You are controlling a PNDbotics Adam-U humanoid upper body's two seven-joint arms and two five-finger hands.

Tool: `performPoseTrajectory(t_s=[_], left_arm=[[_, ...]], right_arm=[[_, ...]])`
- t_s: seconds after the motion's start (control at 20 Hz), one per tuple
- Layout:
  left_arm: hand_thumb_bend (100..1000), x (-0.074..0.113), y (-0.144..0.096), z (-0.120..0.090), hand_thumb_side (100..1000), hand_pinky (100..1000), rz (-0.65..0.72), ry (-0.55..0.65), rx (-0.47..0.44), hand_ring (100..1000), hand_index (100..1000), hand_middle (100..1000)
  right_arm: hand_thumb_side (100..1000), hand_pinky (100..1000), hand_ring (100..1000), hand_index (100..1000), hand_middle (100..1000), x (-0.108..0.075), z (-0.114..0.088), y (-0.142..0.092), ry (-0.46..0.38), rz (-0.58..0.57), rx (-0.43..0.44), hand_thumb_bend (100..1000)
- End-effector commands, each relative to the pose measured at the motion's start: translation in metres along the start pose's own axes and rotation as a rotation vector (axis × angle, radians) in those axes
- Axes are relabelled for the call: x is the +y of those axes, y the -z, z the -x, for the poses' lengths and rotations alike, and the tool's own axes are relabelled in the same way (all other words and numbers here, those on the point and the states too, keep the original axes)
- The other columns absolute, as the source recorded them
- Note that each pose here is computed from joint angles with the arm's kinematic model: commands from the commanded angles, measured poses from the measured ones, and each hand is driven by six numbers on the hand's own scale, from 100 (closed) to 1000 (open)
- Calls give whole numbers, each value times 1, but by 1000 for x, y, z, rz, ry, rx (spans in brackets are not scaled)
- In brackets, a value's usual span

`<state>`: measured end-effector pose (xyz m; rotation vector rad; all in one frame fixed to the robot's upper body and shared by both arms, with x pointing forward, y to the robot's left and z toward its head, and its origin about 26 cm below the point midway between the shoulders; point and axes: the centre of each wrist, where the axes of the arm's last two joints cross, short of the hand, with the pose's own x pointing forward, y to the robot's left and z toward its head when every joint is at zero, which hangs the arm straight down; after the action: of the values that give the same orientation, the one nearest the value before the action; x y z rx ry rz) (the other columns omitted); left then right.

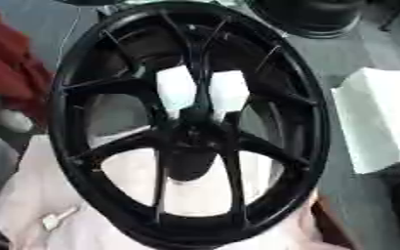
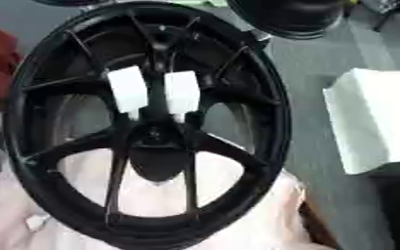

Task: Pull the pin out of the wheel hub.

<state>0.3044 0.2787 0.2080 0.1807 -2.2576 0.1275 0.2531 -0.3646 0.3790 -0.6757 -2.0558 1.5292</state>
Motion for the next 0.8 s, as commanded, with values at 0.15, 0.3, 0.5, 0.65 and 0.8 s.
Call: performPoseTrajectory(t_s=[0.15,0.3,0.5,0.65,0.8], left_arm=[[149,2,3,-8,833,756,3,6,-29,685,849,631],[150,2,3,-8,834,755,5,7,-27,685,849,631],[151,2,3,-8,834,755,8,5,-27,685,849,632],[151,1,3,-8,835,755,13,2,-28,689,849,632],[152,0,4,-9,835,755,17,-1,-30,692,849,632]], right_arm=[[313,842,854,849,772,-8,-5,2,-55,-31,5,100],[324,841,855,850,773,-6,-4,2,-59,-41,7,100],[321,841,859,854,783,-1,-2,2,-69,-69,11,100],[322,842,865,860,793,6,0,1,-84,-104,13,109],[325,842,869,869,800,14,2,1,-100,-135,14,138]])
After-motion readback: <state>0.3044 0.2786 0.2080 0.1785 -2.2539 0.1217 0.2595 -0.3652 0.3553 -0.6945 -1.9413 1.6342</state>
